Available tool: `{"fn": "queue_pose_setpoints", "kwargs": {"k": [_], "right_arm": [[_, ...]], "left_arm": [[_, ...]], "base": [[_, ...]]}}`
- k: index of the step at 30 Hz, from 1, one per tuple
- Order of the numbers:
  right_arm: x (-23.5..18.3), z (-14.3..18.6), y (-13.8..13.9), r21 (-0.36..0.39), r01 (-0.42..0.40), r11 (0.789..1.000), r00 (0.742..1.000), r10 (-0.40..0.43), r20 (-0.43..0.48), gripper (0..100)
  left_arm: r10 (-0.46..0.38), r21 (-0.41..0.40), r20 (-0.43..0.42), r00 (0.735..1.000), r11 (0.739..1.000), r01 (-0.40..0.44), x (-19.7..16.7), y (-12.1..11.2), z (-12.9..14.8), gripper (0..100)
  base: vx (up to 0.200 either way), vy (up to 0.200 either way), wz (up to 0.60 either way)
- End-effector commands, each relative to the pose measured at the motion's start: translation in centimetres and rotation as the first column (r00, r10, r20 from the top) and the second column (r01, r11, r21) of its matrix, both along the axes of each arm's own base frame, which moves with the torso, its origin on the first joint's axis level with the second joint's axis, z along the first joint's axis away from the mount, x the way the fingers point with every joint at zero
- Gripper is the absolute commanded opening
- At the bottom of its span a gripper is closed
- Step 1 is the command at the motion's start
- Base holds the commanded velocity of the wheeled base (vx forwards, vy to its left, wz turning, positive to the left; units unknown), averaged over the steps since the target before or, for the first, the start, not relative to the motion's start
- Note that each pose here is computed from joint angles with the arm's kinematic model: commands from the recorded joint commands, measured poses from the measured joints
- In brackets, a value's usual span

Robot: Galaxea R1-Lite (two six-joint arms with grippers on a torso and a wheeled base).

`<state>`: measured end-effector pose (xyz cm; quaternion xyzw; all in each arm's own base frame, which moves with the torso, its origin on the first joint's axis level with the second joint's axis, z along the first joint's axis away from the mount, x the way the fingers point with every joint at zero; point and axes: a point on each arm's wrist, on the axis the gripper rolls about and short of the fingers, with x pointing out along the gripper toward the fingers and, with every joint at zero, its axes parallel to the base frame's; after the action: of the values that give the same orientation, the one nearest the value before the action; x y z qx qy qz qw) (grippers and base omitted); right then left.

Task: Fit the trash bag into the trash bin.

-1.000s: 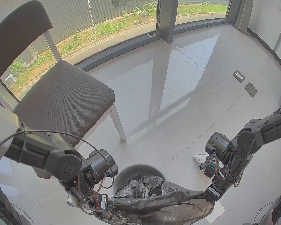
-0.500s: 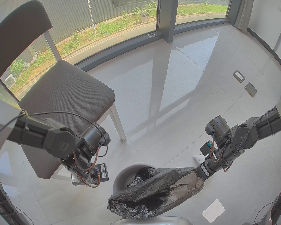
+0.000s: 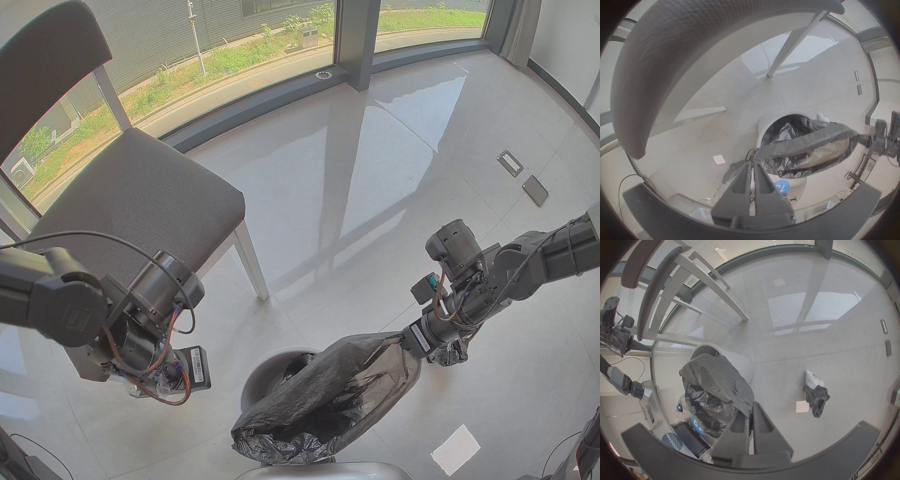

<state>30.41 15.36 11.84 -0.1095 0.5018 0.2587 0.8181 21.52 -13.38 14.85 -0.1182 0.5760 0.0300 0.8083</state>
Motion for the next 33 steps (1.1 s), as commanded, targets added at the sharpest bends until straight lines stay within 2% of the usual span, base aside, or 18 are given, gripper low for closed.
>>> {"fn": "queue_pose_setpoints", "kwargs": {"k": [1,6,9,10,20,21,28,32,33], "right_arm": [[1.4,-1.0,1.9,-0.001,-0.051,0.999,0.998,0.051,0.021,0],[2.8,-2.0,2.7,0.007,-0.081,0.997,0.994,0.081,0.080,0],[2.8,-2.1,2.5,-0.007,-0.101,0.995,0.991,0.101,0.087,0],[2.9,-2.0,2.5,-0.006,-0.100,0.995,0.991,0.100,0.089,100],[3.0,-1.3,1.5,-0.006,-0.074,0.997,0.991,0.075,0.113,100],[2.8,-0.7,1.4,-0.005,-0.071,0.997,0.990,0.071,0.124,100],[0.7,1.1,0.7,0.002,-0.083,0.997,0.986,0.082,0.148,100],[-1.8,2.0,-0.5,0.004,-0.082,0.997,0.985,0.081,0.150,100],[-1.9,2.1,-0.6,0.004,-0.082,0.997,0.985,0.081,0.150,100]], "left_arm": [[-0.021,-0.014,0.042,0.999,1.000,0.021,-2.5,1.0,1.1,0],[-0.016,-0.026,0.065,0.998,1.000,0.018,-3.5,1.7,1.6,0],[-0.015,-0.024,0.075,0.997,1.000,0.016,-3.6,1.7,1.6,0],[-0.013,-0.025,0.084,0.996,1.000,0.015,-3.4,1.7,1.5,0],[-0.013,-0.032,0.156,0.988,0.999,0.018,-2.9,1.2,0.6,0],[-0.019,-0.035,0.163,0.986,0.999,0.025,-3.0,1.0,0.2,100],[-0.077,-0.011,0.154,0.985,0.997,0.080,-2.4,0.0,-1.7,100],[-0.139,-0.026,0.207,0.968,0.989,0.147,-0.5,-2.9,-3.3,100],[-0.141,-0.026,0.209,0.968,0.988,0.150,-0.4,-3.0,-3.3,100]], "base": [[0.000,0.000,0.00],[0.000,0.000,0.00],[0.000,0.000,0.00],[0.000,0.000,0.00],[0.000,0.000,0.00],[0.000,0.000,0.00],[0.000,0.000,0.00],[0.000,0.000,0.00],[0.000,0.000,0.00]]}}
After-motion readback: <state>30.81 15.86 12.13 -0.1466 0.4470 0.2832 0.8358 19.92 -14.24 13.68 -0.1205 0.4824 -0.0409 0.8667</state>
